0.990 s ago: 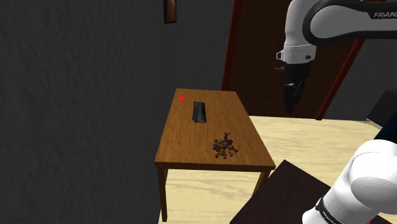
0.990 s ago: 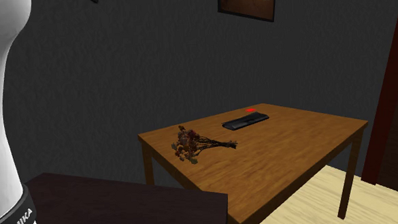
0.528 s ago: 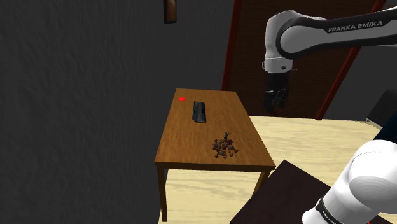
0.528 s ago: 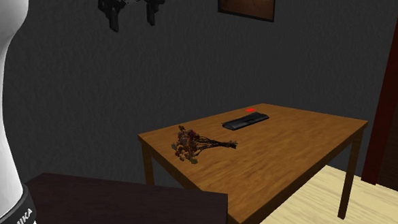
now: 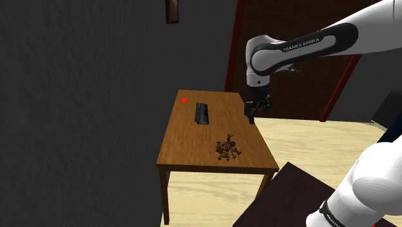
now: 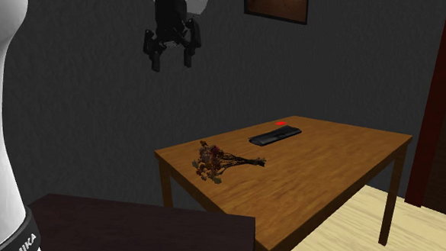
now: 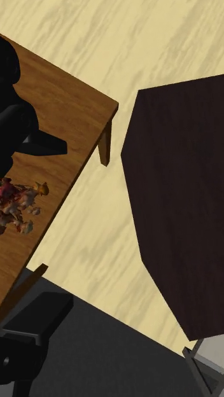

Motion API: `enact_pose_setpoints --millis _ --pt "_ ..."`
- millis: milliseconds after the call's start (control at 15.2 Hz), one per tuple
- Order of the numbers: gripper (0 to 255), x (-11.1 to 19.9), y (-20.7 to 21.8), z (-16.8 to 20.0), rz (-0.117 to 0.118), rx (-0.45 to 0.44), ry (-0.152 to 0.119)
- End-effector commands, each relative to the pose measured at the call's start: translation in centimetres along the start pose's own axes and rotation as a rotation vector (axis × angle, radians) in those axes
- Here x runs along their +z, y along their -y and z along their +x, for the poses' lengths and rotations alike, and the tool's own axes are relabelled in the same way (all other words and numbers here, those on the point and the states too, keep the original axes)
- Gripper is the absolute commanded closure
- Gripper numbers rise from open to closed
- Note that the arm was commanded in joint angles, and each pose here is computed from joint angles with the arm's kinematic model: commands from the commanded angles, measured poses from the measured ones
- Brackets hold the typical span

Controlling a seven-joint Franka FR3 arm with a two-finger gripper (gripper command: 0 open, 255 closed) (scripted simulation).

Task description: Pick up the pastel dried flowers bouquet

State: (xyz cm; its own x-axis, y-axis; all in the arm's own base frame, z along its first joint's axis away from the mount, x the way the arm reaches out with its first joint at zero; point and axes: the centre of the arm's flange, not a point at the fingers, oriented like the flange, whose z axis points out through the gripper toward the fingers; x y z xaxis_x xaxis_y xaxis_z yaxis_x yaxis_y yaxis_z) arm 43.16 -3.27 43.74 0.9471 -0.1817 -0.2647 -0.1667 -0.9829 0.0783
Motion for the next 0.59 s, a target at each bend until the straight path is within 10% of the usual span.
enact_pose_setpoints --millis 0,528 --pt "0 1.4 0.1 2.5 0.008 0.041 0.010" --pt "0 7.0 -0.9 12.1 0.040 0.198 0.051"
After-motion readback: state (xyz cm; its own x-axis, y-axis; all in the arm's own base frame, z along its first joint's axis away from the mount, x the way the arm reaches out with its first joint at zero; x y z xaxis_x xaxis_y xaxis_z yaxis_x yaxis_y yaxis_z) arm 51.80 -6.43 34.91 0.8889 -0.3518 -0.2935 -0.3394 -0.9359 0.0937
